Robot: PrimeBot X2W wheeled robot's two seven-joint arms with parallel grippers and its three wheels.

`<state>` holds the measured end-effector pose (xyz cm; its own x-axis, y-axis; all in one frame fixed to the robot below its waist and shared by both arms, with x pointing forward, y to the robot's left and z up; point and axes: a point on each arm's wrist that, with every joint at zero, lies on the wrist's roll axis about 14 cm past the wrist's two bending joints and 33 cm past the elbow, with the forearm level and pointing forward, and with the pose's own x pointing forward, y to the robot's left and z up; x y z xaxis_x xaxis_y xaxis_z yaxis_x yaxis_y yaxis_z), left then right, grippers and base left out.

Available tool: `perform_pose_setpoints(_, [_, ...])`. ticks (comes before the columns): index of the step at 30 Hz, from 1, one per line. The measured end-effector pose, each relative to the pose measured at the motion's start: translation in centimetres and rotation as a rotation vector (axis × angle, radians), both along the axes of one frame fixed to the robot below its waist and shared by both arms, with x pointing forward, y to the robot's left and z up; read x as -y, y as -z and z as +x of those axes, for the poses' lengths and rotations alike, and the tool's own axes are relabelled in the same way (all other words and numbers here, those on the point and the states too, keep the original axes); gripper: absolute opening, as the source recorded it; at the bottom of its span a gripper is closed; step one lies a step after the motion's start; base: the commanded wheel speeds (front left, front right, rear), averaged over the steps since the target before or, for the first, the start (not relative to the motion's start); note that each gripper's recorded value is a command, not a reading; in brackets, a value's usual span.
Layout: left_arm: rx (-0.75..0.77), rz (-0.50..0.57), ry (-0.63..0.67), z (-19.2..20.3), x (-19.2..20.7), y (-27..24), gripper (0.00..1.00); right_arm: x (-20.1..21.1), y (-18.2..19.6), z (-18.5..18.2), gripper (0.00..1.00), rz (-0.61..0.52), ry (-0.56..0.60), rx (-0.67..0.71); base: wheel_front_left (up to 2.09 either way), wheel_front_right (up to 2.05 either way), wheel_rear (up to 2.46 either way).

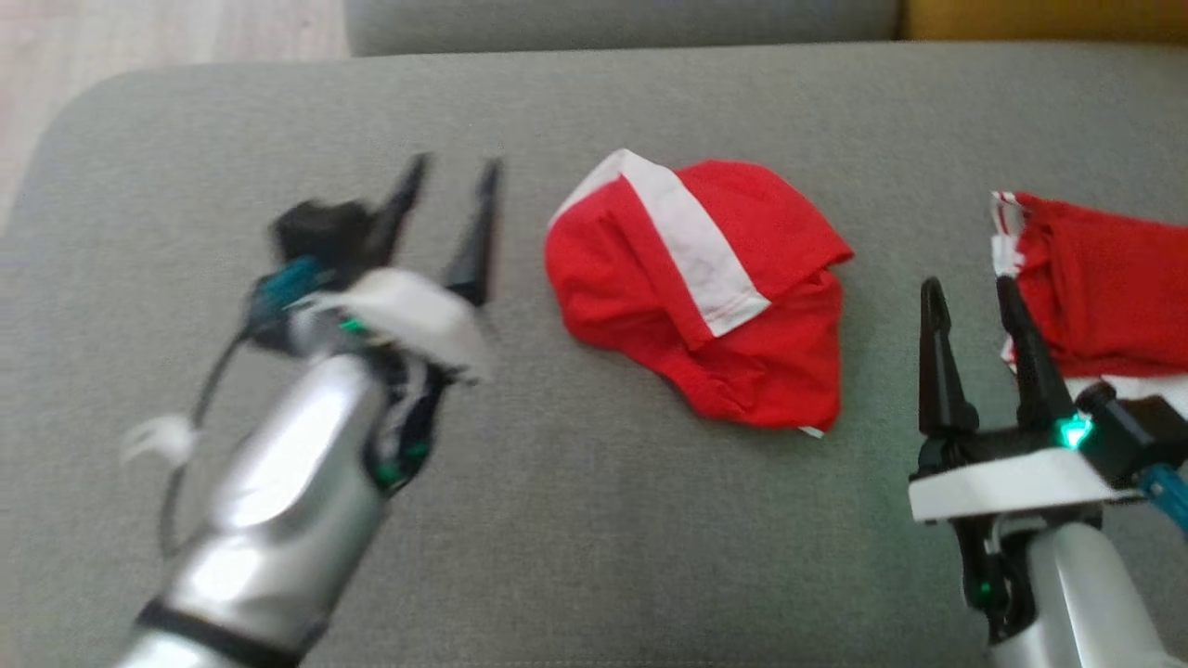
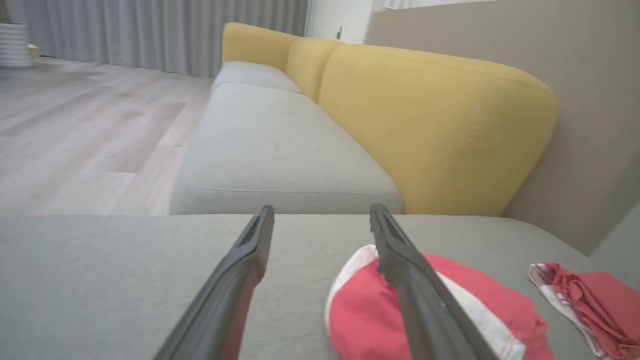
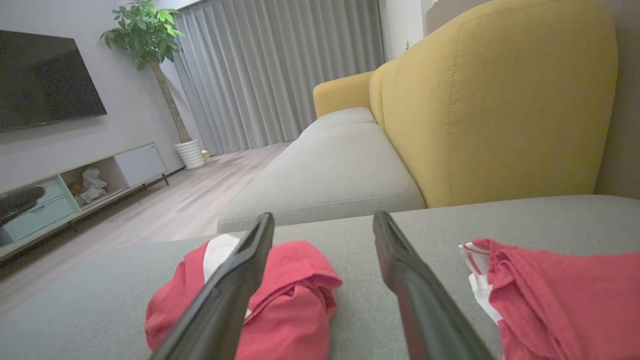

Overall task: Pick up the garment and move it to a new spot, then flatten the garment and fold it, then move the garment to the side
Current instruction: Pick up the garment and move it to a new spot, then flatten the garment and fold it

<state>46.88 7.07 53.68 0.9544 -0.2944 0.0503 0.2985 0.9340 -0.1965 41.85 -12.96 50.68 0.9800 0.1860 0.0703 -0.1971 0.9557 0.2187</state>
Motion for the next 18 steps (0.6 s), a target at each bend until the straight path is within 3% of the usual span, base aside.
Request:
perform_pose_setpoints(4, [0.007,0.005,-0.115,-2.1,-5.2,0.6,1.00,-0.8,0.6,-0.7,1.00,-0.004,-0.025,-0.022,0.00,0.00,0.00])
perform_pose_setpoints(9, [-0.059,-0.043,-0.228,-6.5,-8.7,3.7,1.00,-1.7,0.6,-0.8,1.00,-0.005,-0.052,-0.030,0.00,0.00,0.00])
perform_pose_setpoints(18, [-0.030,-0.096,-0.280,-8.0,-9.8,3.4,1.00,-3.2,1.0,-0.7,1.00,-0.028,-0.098,-0.047,0.00,0.00,0.00])
